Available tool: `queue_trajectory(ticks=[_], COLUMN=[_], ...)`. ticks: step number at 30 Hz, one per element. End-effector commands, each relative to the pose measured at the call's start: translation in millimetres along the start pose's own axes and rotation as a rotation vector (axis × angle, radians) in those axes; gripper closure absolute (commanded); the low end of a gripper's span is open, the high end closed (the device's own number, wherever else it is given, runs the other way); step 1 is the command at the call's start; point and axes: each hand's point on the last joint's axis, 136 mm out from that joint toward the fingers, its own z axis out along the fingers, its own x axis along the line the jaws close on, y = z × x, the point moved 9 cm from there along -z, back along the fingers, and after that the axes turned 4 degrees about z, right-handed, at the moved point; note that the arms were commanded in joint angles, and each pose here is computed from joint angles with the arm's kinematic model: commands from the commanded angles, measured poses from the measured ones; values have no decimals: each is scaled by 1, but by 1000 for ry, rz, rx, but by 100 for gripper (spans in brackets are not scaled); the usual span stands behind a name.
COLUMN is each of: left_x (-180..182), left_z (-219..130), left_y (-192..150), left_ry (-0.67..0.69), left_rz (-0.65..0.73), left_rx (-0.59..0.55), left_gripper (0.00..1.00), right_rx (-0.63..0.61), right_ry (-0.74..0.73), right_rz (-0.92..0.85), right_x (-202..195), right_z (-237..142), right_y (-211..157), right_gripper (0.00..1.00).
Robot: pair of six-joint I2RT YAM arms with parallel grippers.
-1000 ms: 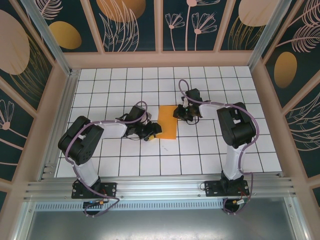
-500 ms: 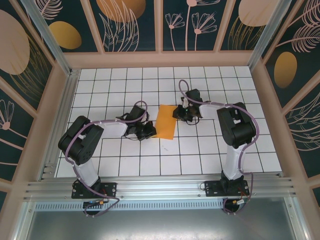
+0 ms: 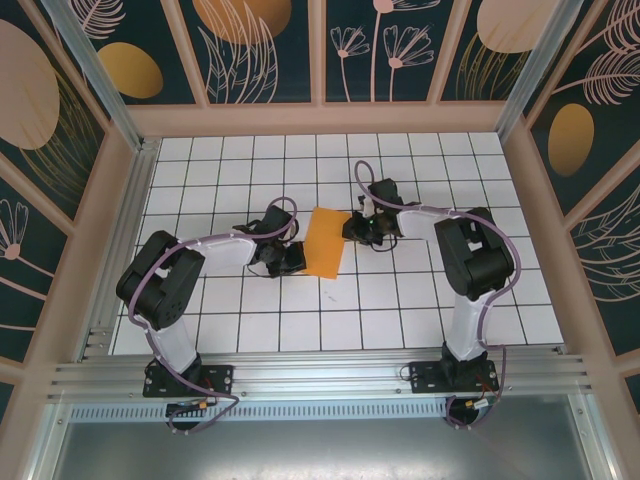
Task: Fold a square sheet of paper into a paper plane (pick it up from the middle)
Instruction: Fold the triangle a second time at the center of the table.
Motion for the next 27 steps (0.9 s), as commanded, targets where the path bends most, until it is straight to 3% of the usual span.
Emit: queue_trajectory(ticks=[1, 9, 21, 27], left_x=[2, 1, -17, -35], left_z=[1, 3, -3, -8], left_y=[0, 1, 11, 18], left_ry=[32, 20, -66, -234], left_rz=[11, 1, 8, 2], left_rx=[21, 19, -7, -37], left_gripper=[100, 100, 100, 74], right_rx=[13, -39, 42, 49], right_ry=[46, 84, -24, -62], right_rz=[-29, -52, 6, 22], right_x=[7, 15, -8, -15], right_z=[4, -10, 21, 25], right_y=[5, 8, 6, 4], right_gripper=[80, 84, 84, 84])
